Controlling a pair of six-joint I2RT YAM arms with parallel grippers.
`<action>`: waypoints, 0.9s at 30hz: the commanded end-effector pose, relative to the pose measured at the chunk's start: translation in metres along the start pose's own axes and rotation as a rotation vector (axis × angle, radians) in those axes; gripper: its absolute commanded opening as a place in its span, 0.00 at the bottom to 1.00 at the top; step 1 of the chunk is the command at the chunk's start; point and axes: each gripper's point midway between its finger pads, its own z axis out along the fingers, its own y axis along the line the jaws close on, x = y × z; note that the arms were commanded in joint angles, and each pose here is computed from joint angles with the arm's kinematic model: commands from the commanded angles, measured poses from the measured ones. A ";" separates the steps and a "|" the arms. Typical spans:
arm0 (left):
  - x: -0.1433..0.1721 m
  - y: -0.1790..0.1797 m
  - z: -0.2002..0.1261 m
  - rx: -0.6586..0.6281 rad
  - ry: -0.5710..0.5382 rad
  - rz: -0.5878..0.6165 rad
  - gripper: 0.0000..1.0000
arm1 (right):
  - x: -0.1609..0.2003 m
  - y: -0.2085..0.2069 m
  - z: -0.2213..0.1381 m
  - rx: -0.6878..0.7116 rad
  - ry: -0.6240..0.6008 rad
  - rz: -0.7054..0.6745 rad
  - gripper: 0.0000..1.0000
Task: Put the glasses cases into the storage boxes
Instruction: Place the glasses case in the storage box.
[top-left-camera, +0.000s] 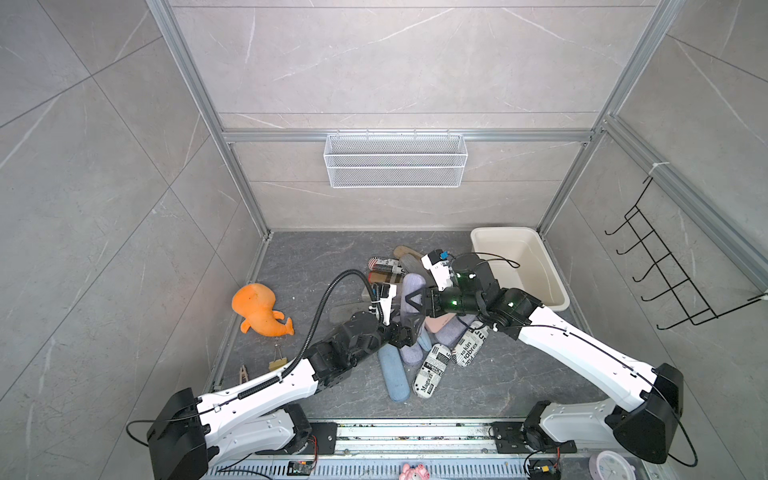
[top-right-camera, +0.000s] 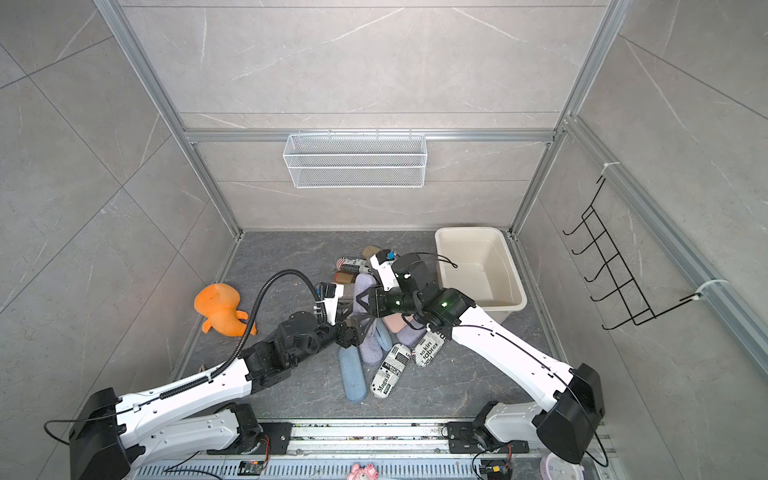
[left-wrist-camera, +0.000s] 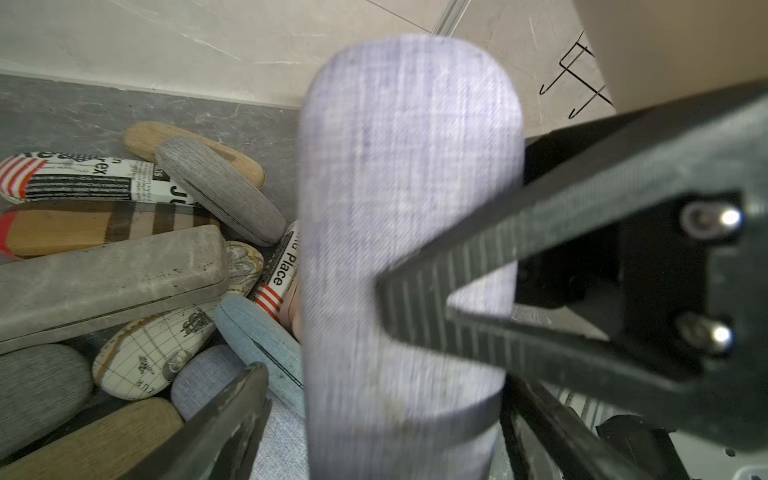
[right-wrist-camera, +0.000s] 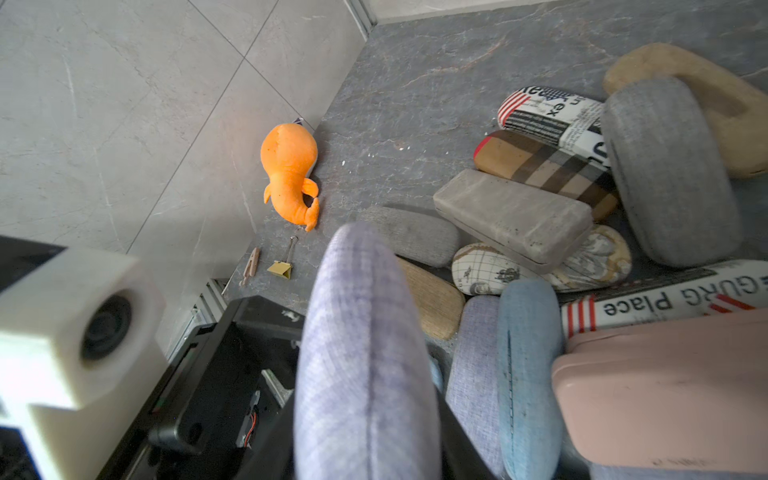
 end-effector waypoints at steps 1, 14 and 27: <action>-0.010 0.007 -0.014 -0.032 -0.058 -0.014 0.88 | -0.029 0.001 -0.009 0.069 -0.064 -0.045 0.25; 0.001 0.059 -0.059 -0.240 -0.091 -0.052 0.88 | -0.116 -0.132 -0.082 0.617 -0.097 -0.110 0.25; -0.001 0.065 -0.049 -0.323 -0.038 -0.024 0.89 | -0.122 -0.298 -0.112 0.927 0.075 0.035 0.28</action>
